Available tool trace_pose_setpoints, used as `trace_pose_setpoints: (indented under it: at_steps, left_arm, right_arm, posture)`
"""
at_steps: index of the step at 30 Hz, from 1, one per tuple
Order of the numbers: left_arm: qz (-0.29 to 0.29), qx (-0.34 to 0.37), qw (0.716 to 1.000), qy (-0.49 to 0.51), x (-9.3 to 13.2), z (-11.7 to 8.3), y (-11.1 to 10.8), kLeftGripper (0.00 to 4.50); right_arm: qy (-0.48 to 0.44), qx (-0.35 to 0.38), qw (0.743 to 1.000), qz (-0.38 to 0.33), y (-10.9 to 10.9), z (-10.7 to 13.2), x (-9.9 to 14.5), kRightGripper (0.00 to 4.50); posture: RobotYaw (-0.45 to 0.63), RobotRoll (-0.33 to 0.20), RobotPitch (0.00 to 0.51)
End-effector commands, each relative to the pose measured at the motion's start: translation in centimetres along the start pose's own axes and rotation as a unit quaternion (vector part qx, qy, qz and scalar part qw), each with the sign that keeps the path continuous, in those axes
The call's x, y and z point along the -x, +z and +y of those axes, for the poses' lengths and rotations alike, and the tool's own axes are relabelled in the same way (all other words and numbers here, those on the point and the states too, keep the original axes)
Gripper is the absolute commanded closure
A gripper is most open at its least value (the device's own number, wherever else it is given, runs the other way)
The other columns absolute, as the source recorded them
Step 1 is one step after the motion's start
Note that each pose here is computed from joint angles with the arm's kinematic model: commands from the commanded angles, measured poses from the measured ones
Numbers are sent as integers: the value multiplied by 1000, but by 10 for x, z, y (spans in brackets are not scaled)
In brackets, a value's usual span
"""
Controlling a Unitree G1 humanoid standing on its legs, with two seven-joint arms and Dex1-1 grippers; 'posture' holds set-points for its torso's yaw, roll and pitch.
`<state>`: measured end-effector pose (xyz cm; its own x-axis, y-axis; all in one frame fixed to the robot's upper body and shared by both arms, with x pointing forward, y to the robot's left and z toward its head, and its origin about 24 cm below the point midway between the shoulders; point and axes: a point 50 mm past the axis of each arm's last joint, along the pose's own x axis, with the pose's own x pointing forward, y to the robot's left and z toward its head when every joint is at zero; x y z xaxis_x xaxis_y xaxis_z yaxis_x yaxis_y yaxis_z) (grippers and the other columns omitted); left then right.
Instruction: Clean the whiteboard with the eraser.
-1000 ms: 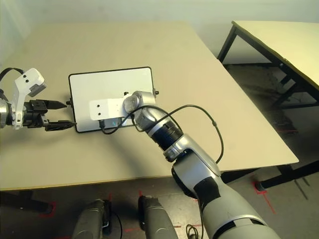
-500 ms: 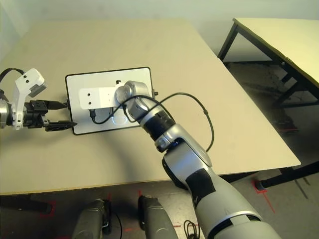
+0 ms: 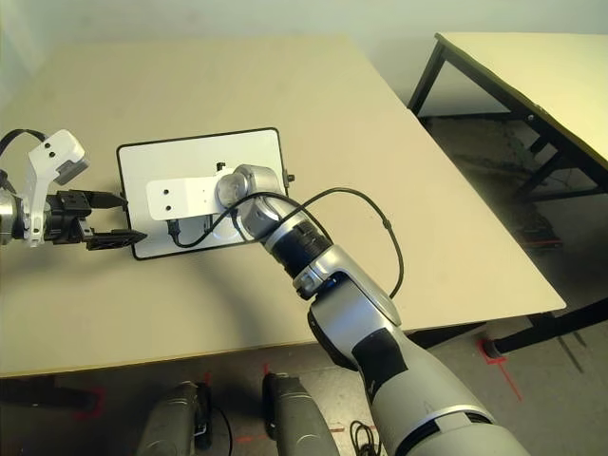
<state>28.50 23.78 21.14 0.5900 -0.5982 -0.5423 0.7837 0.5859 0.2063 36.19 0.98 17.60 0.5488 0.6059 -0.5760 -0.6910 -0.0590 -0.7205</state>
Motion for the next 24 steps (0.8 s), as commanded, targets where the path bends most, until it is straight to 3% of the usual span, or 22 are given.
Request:
trace_pose_setpoints:
  at_steps: [1, 9, 24]
  left_arm:
    - [3, 0, 1000, 0, 1, 1, -2, 0]
    - [2, 0, 1000, -1, -1, 0, -2, 0]
    - [-1, 3, 1000, 0, -2, 0, -3, 0]
  right_arm:
    - [44, -7, 999, 31, -13, 24, -12, 3901]
    - [12, -21, 999, 33, -8, 10, -16, 3901]
    - [-26, -40, 997, 61, -26, -10, -13, 3902]
  posture:
    - [60, 0, 142]
    - [60, 0, 145]
    - [57, 0, 140]
